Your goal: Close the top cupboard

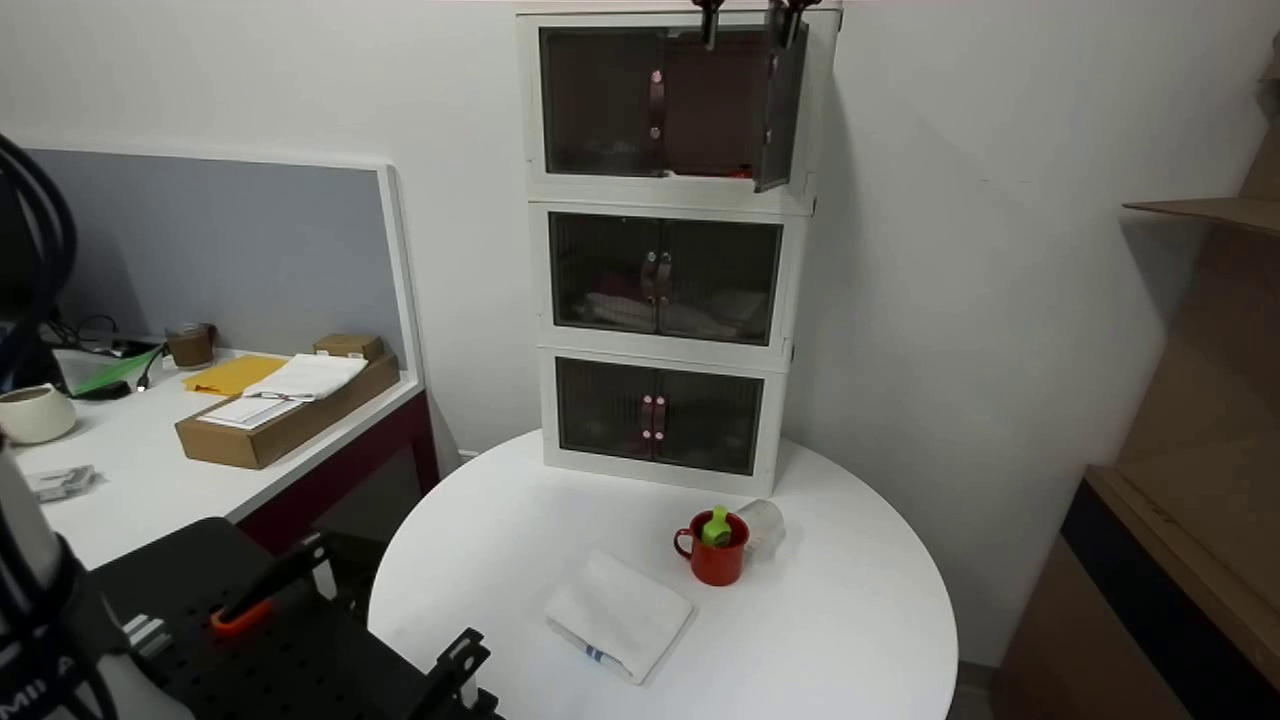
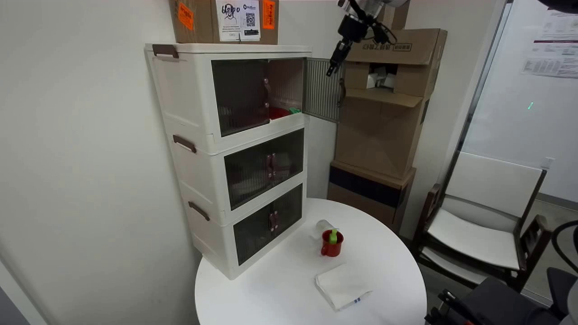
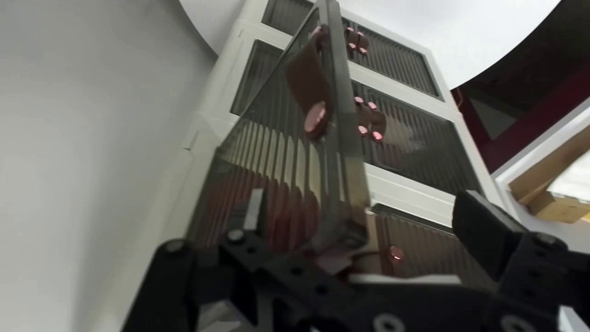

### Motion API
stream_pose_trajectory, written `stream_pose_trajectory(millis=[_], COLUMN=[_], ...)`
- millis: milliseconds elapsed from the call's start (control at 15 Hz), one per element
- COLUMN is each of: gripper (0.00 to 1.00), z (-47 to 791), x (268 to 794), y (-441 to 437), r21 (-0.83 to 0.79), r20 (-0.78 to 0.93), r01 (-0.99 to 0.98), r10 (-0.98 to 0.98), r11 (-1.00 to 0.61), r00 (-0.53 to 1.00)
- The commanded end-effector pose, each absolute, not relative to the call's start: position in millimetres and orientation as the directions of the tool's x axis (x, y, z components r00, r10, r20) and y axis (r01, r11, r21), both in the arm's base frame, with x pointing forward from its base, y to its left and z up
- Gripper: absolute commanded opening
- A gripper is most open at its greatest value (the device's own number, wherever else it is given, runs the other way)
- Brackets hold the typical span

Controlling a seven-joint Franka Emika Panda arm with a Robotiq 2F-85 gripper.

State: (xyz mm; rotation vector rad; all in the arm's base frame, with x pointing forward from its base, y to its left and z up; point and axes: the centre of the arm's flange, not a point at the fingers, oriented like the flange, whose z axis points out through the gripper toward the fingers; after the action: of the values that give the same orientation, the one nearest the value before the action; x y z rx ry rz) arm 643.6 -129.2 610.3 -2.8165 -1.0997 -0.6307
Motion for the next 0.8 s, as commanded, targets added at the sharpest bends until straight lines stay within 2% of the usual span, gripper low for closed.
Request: stream_pose_trajectory(millis=[0, 333, 733], gripper=[1.00, 1.00, 1.00], z=[612.0, 613.5, 622.0], x=[643.6, 646.6, 663.2], y=[-97.6, -72.9, -47.2], r21=[0.062, 0.070, 0.054], r20=[0.377, 0.384, 0.493], r01=[0.764, 0.815, 0.737], r10=[0.724, 0.770, 0.660], r11=[-0.642, -0.575, -0.674], r00=[0.578, 0.510, 0.567])
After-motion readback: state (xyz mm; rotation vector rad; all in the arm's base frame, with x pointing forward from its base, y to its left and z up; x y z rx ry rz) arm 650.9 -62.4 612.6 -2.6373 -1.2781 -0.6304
